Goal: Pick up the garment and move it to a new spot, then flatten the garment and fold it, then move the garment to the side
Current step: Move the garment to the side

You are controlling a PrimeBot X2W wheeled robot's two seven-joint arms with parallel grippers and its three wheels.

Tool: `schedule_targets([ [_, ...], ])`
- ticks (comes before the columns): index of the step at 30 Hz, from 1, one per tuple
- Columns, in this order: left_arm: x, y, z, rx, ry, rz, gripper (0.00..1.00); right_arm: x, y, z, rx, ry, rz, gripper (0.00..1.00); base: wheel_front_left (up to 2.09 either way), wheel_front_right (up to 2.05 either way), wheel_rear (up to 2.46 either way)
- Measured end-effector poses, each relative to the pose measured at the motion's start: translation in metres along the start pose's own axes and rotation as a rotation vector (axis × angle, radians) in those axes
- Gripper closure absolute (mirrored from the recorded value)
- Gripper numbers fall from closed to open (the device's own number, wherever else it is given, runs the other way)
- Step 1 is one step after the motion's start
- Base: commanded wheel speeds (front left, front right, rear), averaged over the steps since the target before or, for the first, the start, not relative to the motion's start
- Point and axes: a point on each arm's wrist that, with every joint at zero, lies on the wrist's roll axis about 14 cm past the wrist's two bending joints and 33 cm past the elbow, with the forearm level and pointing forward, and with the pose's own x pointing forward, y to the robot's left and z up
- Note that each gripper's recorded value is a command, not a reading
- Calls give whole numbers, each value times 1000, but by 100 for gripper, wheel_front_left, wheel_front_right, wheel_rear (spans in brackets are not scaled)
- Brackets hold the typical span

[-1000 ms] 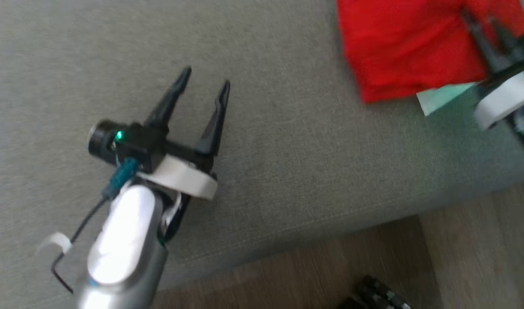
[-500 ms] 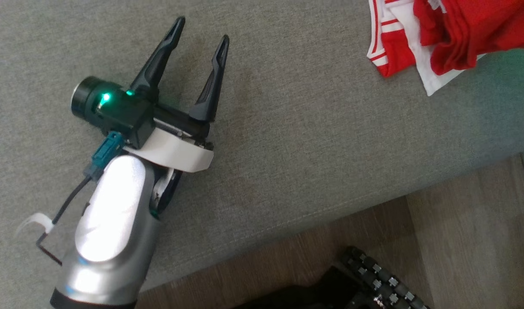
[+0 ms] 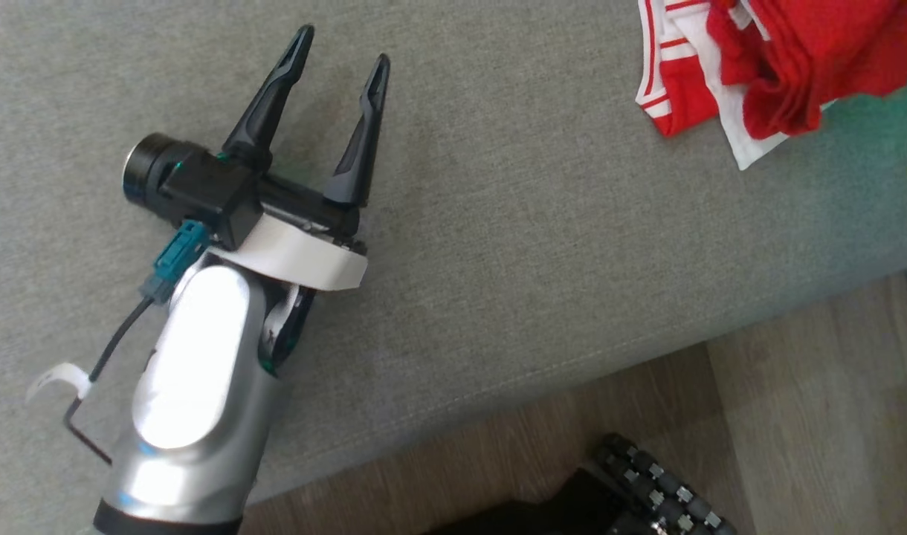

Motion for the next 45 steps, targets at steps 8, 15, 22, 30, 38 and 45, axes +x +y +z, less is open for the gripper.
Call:
schedule_targets([
  [8,-23,12,9,-1,26,76,0,-7,-3,39,19,-97,-1,0,0,0,0],
  [15,-54,24,40,13,-4,173,0,-18,14,96,71,-249,37,0,0,0,0],
  [22,-97,33,75,13,-58,298,0,-40,69,127,182,-330,175,0,0,0,0],
  [30,-163,35,105,35,-107,424,0,-81,143,148,372,-402,336,0,0,0,0],
  [38,-211,32,120,48,-151,519,0,-121,182,150,513,-429,391,0,0,0,0],
  [45,-243,35,115,42,-144,595,0,-144,191,127,517,-383,381,0,0,0,0],
])
